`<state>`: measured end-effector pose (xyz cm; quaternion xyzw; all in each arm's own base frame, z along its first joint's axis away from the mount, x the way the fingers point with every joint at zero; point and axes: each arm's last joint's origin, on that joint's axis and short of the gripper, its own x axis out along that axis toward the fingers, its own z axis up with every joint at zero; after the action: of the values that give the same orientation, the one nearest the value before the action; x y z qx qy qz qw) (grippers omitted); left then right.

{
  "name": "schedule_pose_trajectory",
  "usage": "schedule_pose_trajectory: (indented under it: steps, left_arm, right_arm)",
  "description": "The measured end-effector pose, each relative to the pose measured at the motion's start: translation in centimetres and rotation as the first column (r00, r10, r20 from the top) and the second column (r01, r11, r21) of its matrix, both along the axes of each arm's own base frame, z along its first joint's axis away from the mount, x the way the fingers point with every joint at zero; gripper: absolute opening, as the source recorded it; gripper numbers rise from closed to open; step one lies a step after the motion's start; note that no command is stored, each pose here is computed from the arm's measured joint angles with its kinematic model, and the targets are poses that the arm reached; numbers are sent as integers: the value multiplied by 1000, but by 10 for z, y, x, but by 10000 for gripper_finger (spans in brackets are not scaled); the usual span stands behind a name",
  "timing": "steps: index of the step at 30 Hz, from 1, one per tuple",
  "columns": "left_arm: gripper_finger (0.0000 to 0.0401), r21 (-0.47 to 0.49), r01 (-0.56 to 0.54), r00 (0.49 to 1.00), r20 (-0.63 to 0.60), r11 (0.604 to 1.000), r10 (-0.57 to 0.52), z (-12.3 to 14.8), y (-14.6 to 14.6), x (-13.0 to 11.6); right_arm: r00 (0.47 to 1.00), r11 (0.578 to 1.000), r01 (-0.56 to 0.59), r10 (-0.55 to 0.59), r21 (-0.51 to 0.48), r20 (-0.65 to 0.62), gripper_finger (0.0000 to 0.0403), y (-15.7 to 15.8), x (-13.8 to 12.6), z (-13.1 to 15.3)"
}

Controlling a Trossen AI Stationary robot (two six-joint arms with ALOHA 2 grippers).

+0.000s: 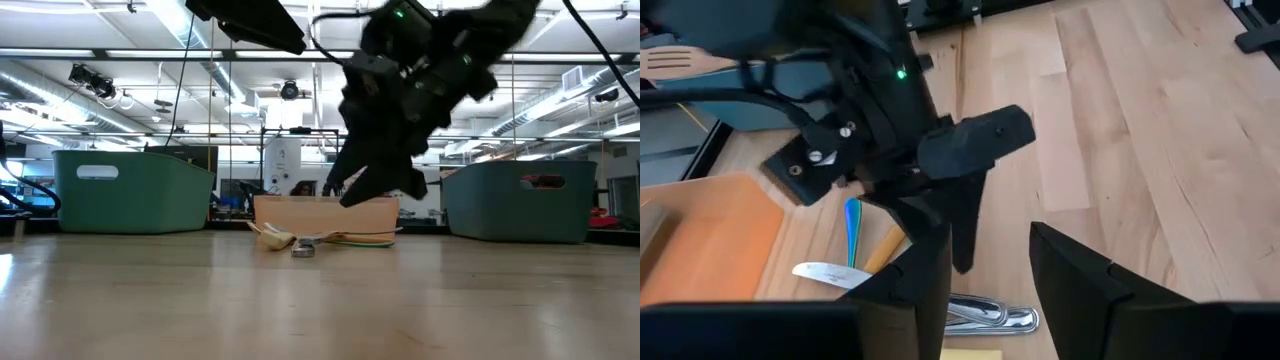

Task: Pick & Place Kitchen Items
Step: Put the right silver knife into the orange bin

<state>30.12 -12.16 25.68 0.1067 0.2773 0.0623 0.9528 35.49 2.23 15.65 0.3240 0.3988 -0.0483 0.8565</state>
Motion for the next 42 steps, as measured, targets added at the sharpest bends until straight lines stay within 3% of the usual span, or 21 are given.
schedule_pose_trajectory:
  steps: [5,11,13,17,21,24,28,32,38,42]
  left_arm:
    - [142,0,0,1000,0,1000,0,0,0,0]
    - [142,0,0,1000,0,1000,0,0,0,0]
    - [142,0,0,1000,0,1000,0,0,0,0]
    - [142,1,0,1000,-1,1000,0,0,0,0]
    - [142,1,1,1000,-2,1000,-1,0,0,0]
    - [142,3,1,1000,-6,1000,-1,0,0,0]
    - [142,3,2,1000,-8,1000,-2,-1,0,0]
    - [142,6,-1,1000,-15,1000,1,-1,0,-1]
    - [142,9,4,1000,-28,1000,-3,-2,0,-2]
    - [142,20,2,999,-49,1000,-1,-4,1,-3]
  right_arm:
    - [985,985,-82,57,-150,-160,176,1,10,37]
    - [969,927,-184,115,-326,-221,175,11,16,73]
    - [953,881,-279,203,-383,-227,175,17,17,80]
    - [880,731,-475,385,-490,-279,175,33,14,79]
    - [856,606,-518,380,-605,-352,175,43,17,70]
    - [841,562,-539,404,-627,-360,175,44,26,58]
    - [779,487,-626,428,-609,-458,175,43,31,35]
    - [754,478,-657,416,-584,-508,175,39,39,32]
    - [678,381,-734,439,-562,-589,170,41,50,30]
    - [667,370,-745,439,-555,-602,159,40,53,27]
